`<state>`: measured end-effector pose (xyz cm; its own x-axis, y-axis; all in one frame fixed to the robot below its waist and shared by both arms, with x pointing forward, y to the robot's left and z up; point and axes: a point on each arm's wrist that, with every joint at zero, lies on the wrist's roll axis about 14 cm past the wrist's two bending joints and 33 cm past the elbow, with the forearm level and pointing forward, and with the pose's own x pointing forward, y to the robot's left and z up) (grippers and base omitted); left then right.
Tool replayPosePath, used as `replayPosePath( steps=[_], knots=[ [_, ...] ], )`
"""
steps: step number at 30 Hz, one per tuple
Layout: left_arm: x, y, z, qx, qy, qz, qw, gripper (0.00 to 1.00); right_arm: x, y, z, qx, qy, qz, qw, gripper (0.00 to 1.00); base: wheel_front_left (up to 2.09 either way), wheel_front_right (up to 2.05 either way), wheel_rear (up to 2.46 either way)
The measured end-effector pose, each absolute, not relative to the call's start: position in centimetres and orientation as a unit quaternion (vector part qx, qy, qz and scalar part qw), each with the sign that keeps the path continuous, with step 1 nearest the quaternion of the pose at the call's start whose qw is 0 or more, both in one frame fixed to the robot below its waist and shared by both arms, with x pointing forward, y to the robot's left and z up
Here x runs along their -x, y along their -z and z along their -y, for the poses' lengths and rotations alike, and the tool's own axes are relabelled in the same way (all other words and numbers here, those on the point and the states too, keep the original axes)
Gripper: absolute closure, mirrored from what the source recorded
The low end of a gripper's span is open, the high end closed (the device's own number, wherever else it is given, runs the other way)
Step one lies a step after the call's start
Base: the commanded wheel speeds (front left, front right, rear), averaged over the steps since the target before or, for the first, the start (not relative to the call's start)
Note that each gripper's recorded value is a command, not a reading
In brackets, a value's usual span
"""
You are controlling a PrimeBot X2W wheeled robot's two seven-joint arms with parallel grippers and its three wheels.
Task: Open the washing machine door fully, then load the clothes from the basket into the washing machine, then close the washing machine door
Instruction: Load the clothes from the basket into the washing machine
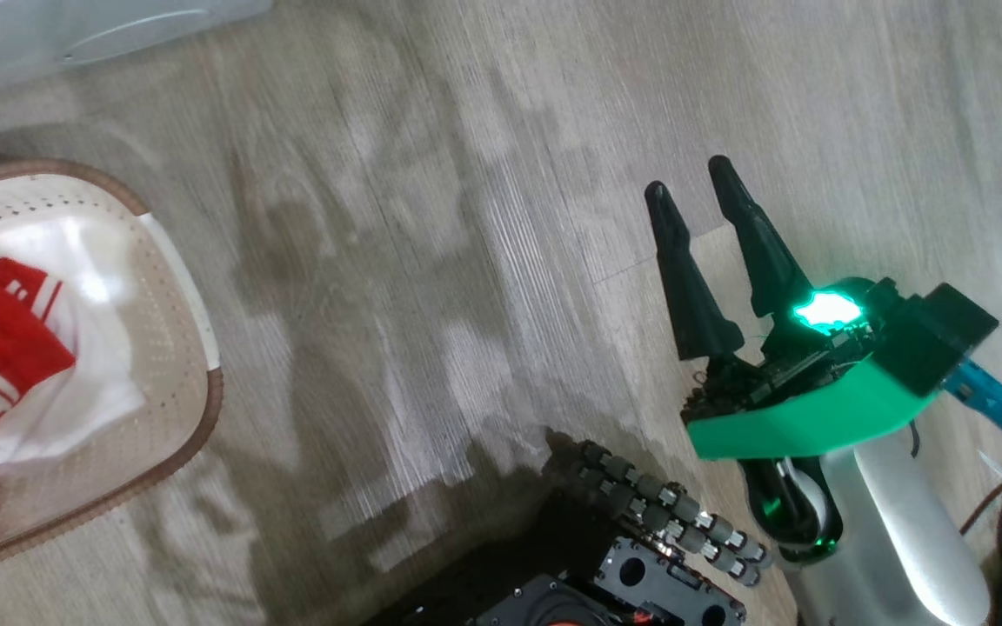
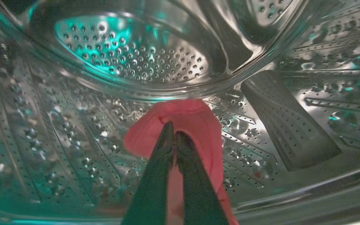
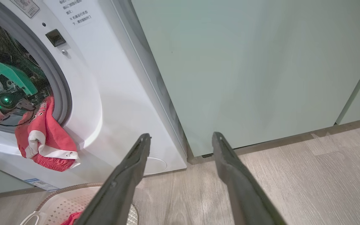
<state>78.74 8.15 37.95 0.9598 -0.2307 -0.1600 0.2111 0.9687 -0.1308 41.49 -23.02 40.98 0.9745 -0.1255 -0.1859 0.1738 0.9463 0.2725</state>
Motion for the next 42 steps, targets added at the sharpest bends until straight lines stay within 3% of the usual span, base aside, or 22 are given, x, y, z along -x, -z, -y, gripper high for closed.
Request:
replayPosePath(
  steps=[9,22,42],
  knots=[
    [-76.7,-39.0,-7.6,0.028,0.120,-0.072,0.990,0.00,-42.1,-41.8,22.7,-0.144,0.064,-0.068,0.985,0.00,0.00,0.00,0.00],
    [-68.9,-41.8,-6.3,-0.001,0.154,-0.010,0.988,0.00,-43.3,-43.1,21.0,-0.139,0.029,-0.044,0.989,0.00,0.00,0.00,0.00],
    [-53.5,-47.3,-16.5,0.101,0.004,0.033,0.994,0.00,-45.2,-44.7,17.1,-0.131,-0.034,-0.019,0.991,0.00,0.00,0.00,0.00]
  ],
)
